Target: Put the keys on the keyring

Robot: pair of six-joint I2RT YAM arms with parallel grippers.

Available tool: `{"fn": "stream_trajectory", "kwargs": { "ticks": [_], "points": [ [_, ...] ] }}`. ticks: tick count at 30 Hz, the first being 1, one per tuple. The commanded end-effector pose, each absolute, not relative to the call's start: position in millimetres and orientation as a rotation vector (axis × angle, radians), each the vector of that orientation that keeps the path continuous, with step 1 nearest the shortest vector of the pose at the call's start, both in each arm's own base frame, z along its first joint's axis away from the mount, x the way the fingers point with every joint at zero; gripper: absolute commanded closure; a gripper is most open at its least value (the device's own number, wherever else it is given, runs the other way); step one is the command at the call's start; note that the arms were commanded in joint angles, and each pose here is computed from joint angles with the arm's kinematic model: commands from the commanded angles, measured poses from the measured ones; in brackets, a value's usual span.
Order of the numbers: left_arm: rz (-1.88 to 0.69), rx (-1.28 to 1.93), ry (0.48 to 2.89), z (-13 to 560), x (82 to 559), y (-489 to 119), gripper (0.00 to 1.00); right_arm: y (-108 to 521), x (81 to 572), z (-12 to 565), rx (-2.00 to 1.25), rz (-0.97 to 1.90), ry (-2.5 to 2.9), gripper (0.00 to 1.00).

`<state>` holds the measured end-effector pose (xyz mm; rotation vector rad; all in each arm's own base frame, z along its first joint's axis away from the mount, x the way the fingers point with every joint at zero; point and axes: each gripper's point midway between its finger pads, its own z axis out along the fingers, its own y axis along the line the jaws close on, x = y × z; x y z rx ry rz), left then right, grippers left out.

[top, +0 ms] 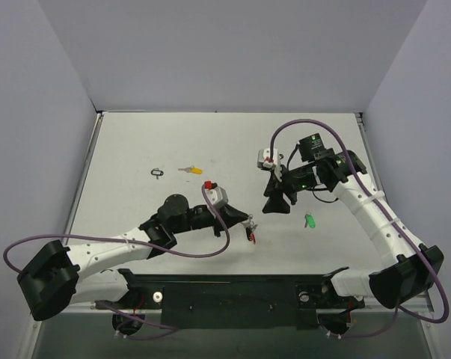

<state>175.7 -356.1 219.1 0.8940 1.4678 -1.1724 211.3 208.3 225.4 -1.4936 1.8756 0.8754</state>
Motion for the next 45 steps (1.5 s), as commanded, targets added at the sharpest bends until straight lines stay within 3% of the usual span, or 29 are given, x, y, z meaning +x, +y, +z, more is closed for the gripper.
{"fn": "stream_trajectory", "kwargs": {
  "ticks": [1,4,10,29,39,45],
  "points": [
    [-1.069,1.054,1.13,255,159,-344,1.0,204,172,221,-1.691,0.99,1.691,0.45],
    [-1.02,1.124,1.055,253,153,-338,1.0,196,156,211,-1.947,0.964,1.415,0.41],
    [-1.031,1.1,1.04,256,151,-338,1.0,200,140,211,-2.075,1.047,1.249,0.41],
    [-1.274,0.816,0.967,286,143,-342,1.0,218,150,237,-1.843,1.029,1.389,0.49],
    [-1.338,0.717,0.929,300,145,-340,1.0,231,134,249,-1.824,1.143,1.335,0.64],
    [-1.37,0.705,0.94,302,145,-340,1.0,231,134,251,-1.823,1.142,1.342,0.66]
  ]
}}
